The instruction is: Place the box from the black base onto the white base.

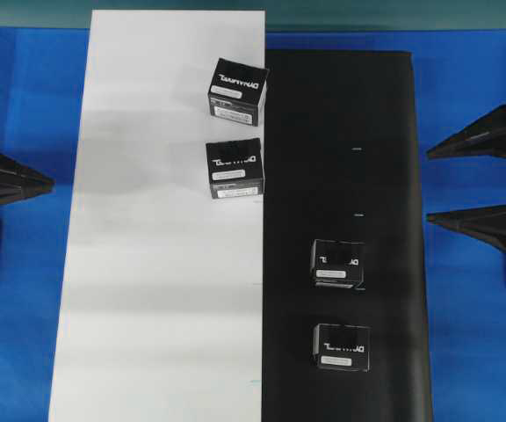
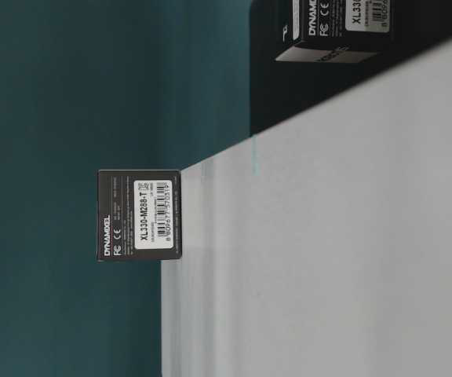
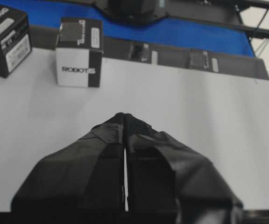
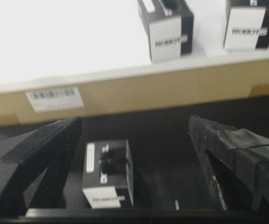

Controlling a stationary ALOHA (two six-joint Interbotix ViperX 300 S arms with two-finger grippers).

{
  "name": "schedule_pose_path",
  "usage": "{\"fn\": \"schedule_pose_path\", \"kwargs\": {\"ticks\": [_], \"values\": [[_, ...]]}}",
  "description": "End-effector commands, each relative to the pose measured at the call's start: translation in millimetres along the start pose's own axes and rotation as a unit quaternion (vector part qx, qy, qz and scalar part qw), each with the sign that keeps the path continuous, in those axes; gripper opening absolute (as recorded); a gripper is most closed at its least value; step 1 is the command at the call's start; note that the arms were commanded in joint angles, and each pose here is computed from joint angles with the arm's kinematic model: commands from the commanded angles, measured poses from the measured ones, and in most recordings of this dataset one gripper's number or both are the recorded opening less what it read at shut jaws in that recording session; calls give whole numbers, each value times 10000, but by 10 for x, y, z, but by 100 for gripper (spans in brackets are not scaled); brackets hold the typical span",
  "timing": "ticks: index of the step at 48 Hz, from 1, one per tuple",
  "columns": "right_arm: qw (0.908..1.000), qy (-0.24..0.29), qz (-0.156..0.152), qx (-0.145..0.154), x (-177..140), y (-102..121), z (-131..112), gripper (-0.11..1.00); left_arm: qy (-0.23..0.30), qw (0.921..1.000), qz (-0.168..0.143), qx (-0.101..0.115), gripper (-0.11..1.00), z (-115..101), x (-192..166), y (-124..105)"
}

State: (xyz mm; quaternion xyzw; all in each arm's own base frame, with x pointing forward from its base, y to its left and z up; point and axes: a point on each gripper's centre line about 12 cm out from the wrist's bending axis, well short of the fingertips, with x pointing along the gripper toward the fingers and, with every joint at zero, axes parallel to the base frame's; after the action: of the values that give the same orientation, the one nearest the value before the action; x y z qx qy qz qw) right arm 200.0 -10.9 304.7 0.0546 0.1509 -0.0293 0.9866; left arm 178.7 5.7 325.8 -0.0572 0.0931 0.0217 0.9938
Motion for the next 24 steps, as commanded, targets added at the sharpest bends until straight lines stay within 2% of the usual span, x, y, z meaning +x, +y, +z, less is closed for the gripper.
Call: {"fn": "schedule_pose_path", "kwargs": {"ticks": [1,12,24], "values": [[10000,46,6,45,18,-2,-51,99,-17,10000,10,6,-3,24,15,1],[9995,146,-8,292,23,-9,-131,99,-54,10000,-5,0,-3,33,8,-3],[9999,-31,-39,-149,-23,-18,-103,99,-241,9997,-57,20,-3,64,-41,-18]]}}
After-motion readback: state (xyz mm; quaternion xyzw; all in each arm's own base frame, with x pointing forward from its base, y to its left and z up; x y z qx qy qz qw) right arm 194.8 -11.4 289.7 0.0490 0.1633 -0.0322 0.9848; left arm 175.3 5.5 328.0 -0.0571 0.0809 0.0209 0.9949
